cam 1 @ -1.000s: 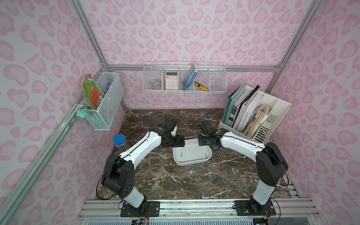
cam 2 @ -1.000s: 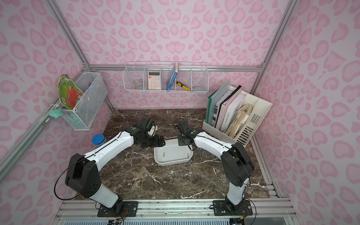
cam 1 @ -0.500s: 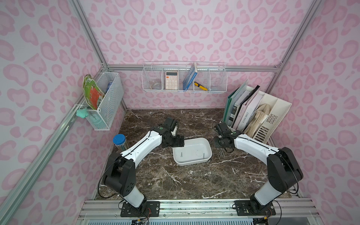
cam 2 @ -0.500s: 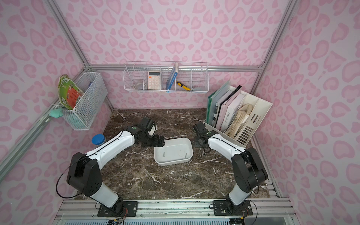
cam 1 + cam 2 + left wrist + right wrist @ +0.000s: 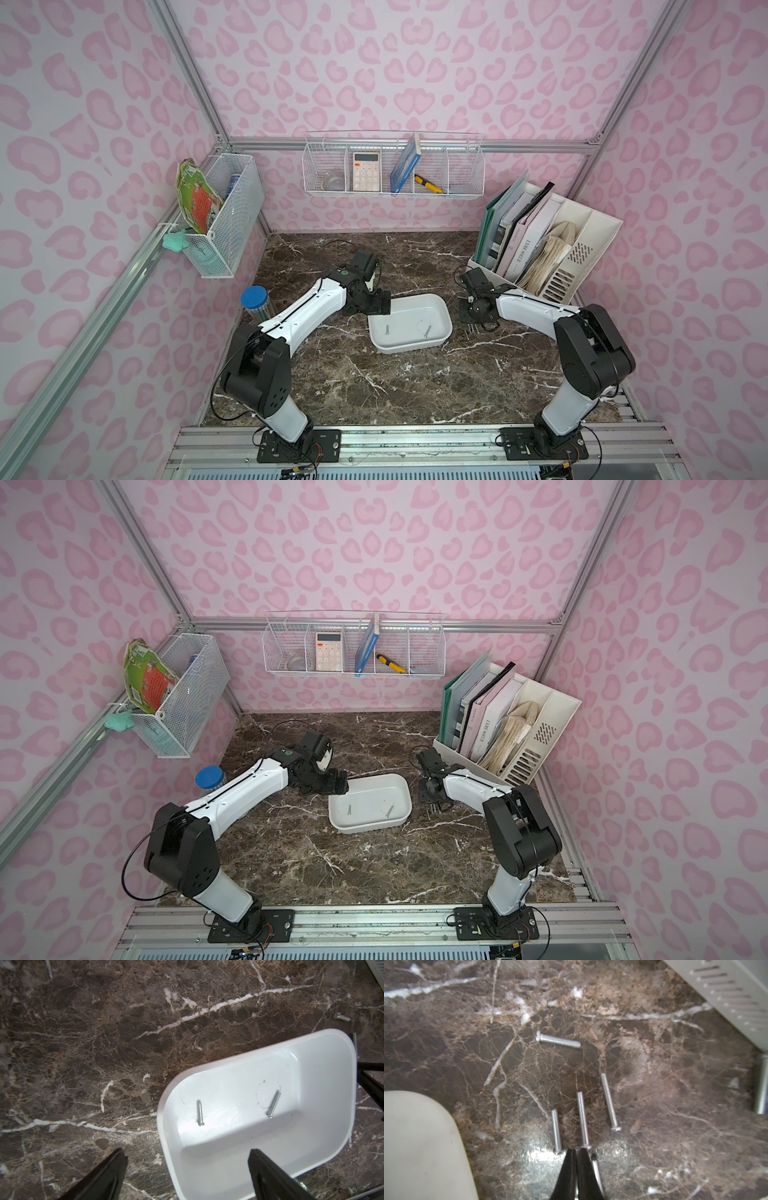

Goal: Take out the screws from the storage box
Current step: Adjust the storage box at the center of the board.

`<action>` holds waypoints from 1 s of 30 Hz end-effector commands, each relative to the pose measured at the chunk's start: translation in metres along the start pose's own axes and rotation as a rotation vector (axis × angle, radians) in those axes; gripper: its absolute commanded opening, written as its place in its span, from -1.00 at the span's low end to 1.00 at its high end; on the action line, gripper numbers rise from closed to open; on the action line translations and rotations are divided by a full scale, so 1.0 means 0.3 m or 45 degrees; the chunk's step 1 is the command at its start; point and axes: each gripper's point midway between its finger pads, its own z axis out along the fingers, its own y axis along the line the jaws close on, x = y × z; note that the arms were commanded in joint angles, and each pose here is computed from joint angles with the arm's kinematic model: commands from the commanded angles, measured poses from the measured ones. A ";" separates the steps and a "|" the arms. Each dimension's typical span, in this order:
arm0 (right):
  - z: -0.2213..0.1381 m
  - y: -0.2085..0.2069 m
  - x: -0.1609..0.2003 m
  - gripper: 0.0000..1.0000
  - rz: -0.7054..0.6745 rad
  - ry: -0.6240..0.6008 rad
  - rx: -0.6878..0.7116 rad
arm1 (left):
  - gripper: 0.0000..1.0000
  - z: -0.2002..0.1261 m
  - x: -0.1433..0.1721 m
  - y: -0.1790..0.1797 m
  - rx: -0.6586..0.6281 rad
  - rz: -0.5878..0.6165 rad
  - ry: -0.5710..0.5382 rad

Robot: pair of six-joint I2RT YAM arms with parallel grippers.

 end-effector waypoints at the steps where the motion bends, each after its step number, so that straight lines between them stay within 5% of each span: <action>1: 0.007 0.014 -0.001 -0.82 -0.014 0.001 -0.034 | 0.92 -0.019 -0.008 0.018 -0.039 0.001 -0.026; 18: -0.080 0.030 -0.059 -0.48 -0.021 -0.058 -0.070 | 0.92 -0.046 -0.020 0.028 -0.060 -0.004 -0.070; 26: -0.218 0.223 -0.164 -0.10 -0.158 -0.185 -0.335 | 0.92 -0.070 -0.035 0.082 -0.174 -0.027 -0.123; 30: -0.208 0.298 -0.169 0.06 -0.263 -0.168 -0.317 | 0.92 -0.084 -0.041 0.101 -0.215 -0.039 -0.148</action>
